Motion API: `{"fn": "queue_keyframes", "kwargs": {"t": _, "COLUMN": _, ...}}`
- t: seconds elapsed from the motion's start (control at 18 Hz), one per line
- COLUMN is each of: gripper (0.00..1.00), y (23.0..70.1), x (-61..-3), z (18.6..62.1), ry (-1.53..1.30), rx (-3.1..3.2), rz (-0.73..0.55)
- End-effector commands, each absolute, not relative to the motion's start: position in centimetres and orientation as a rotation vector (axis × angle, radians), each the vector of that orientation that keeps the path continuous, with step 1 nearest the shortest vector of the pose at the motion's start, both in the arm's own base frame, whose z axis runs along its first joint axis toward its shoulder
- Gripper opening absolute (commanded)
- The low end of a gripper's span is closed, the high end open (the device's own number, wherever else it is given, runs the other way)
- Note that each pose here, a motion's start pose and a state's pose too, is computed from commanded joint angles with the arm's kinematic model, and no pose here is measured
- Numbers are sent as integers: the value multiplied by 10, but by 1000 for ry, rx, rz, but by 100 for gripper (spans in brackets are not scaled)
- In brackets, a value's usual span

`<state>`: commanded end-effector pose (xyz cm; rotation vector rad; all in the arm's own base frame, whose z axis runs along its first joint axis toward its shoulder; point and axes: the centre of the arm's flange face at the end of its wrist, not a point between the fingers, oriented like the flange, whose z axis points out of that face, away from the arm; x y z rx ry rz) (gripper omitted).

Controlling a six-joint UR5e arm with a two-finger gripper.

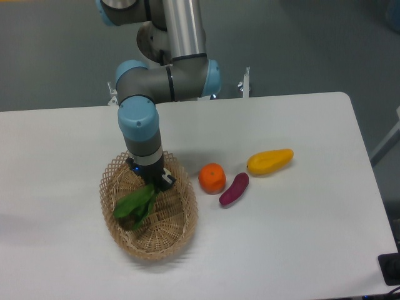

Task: Pick up the green vegetable from the basket
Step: 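Lift the bok choy out of the basket and carry it toward the mango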

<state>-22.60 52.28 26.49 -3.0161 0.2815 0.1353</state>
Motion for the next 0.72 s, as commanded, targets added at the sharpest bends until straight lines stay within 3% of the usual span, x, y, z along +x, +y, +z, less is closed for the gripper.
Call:
{"fn": "queue_keyframes", "kwargs": {"t": 0.39, "gripper": 36, "y": 507, "x": -310, "z": 337, "ry": 278, "rx": -2948, "rz": 260}}
{"fn": "queue_keyframes", "kwargs": {"t": 0.72, "gripper": 36, "y": 464, "x": -399, "z": 378, "ry": 334, "rx": -2896, "rz": 249}}
